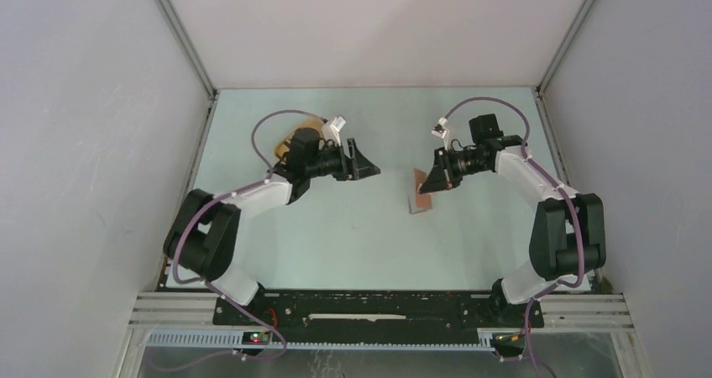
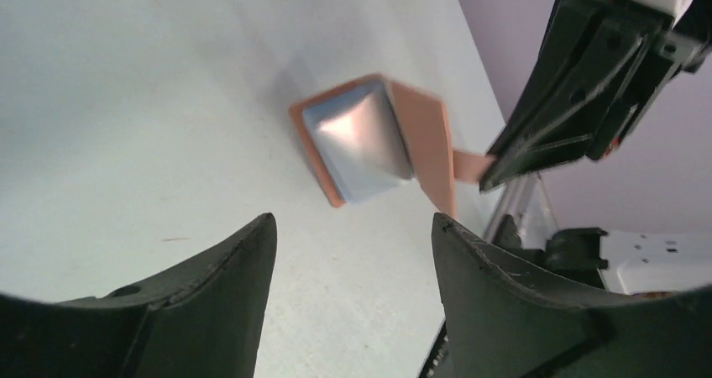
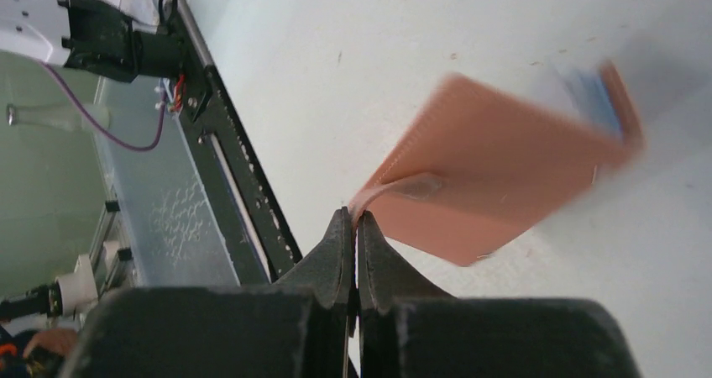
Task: Put the credit cards into the card holder
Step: Open the card holder at the center of the board, then turn over the card slot in the card holder.
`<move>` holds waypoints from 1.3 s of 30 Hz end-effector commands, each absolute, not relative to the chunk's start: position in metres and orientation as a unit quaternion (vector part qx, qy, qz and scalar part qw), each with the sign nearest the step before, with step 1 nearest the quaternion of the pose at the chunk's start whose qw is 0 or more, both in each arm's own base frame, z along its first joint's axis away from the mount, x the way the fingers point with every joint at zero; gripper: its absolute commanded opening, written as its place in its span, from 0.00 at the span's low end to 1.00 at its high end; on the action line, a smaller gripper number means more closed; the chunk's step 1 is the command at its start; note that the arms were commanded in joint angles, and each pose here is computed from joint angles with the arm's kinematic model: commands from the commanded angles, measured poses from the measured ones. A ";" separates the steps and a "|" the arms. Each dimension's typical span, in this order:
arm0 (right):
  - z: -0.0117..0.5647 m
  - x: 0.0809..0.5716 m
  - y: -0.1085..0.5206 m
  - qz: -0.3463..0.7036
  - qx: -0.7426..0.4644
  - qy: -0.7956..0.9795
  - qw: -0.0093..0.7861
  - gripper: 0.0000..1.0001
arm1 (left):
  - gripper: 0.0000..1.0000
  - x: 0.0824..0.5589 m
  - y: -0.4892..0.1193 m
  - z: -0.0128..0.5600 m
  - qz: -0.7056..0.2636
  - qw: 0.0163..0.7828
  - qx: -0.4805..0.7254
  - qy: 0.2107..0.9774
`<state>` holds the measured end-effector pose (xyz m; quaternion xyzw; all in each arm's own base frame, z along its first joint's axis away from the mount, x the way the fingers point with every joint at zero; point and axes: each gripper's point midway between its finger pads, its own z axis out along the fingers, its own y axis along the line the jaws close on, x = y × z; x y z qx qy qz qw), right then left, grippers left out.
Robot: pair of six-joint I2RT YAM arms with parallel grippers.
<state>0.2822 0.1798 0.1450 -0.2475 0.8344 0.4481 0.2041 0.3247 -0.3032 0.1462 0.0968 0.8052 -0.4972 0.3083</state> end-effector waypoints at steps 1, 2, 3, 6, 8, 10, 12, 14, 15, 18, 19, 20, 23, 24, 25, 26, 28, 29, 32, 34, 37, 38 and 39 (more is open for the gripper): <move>0.170 0.267 0.209 0.483 -0.314 0.791 0.205 0.00 | 0.72 0.342 -0.264 0.183 -0.423 0.416 0.097 0.799; 0.177 0.262 0.216 0.494 -0.330 0.780 0.198 0.00 | 0.72 0.345 -0.255 0.192 -0.410 0.436 0.093 0.796; 0.182 0.258 0.220 0.500 -0.345 0.770 0.195 0.00 | 0.72 0.347 -0.247 0.199 -0.397 0.453 0.092 0.793; 0.172 0.258 0.218 0.489 -0.360 0.773 0.185 0.00 | 0.82 0.353 -0.221 0.214 -0.365 0.487 0.075 0.790; 0.152 0.267 0.206 0.463 -0.341 0.800 0.171 0.00 | 0.91 0.358 -0.207 0.211 -0.360 0.486 0.052 0.795; 0.131 0.279 0.193 0.448 -0.312 0.824 0.154 0.00 | 0.99 0.361 -0.199 0.201 -0.378 0.461 0.016 0.803; 0.117 0.289 0.183 0.436 -0.291 0.839 0.146 0.00 | 1.00 0.361 -0.198 0.186 -0.402 0.424 -0.002 0.812; 0.104 0.295 0.175 0.419 -0.281 0.853 0.135 0.01 | 1.00 0.360 -0.200 0.180 -0.408 0.410 -0.002 0.816; 0.099 0.297 0.172 0.410 -0.279 0.858 0.132 0.02 | 1.00 0.360 -0.200 0.180 -0.407 0.411 -0.002 0.816; 0.088 0.297 0.163 0.389 -0.278 0.870 0.121 0.03 | 0.99 0.361 -0.195 0.189 -0.397 0.431 0.001 0.810; 0.086 0.296 0.159 0.382 -0.278 0.874 0.117 0.03 | 0.98 0.360 -0.193 0.192 -0.392 0.438 0.001 0.809; 0.082 0.293 0.155 0.375 -0.277 0.878 0.112 0.04 | 0.98 0.360 -0.191 0.196 -0.387 0.447 0.002 0.807; 0.069 0.292 0.138 0.340 -0.263 0.896 0.107 0.06 | 0.97 0.358 -0.184 0.205 -0.371 0.471 -0.002 0.801; 0.064 0.293 0.131 0.324 -0.257 0.904 0.106 0.07 | 0.97 0.357 -0.184 0.207 -0.368 0.477 -0.004 0.798; 0.057 0.296 0.123 0.301 -0.249 0.914 0.105 0.08 | 0.96 0.355 -0.184 0.208 -0.366 0.481 -0.004 0.797; 0.051 0.299 0.115 0.276 -0.239 0.925 0.106 0.08 | 0.96 0.354 -0.186 0.210 -0.366 0.484 -0.005 0.795; 0.039 0.308 0.095 0.220 -0.222 0.944 0.106 0.10 | 0.95 0.351 -0.194 0.210 -0.375 0.480 -0.006 0.793; 0.034 0.311 0.087 0.197 -0.211 0.952 0.104 0.11 | 0.94 0.350 -0.200 0.210 -0.381 0.477 -0.005 0.792; 0.022 0.314 0.074 0.168 -0.195 0.962 0.093 0.26 | 0.88 0.348 -0.222 0.206 -0.406 0.455 0.004 0.793; 0.019 0.312 0.073 0.166 -0.192 0.963 0.086 0.34 | 0.81 0.345 -0.241 0.200 -0.422 0.431 0.014 0.798; 0.024 0.311 0.075 0.175 -0.195 0.961 0.089 0.46 | 0.73 0.343 -0.265 0.188 -0.440 0.395 0.028 0.806; 0.029 0.311 0.075 0.178 -0.195 0.960 0.095 0.50 | 0.71 0.342 -0.272 0.185 -0.444 0.387 0.033 0.808; 0.035 0.312 0.075 0.182 -0.197 0.958 0.104 0.54 | 0.68 0.341 -0.278 0.183 -0.447 0.379 0.037 0.809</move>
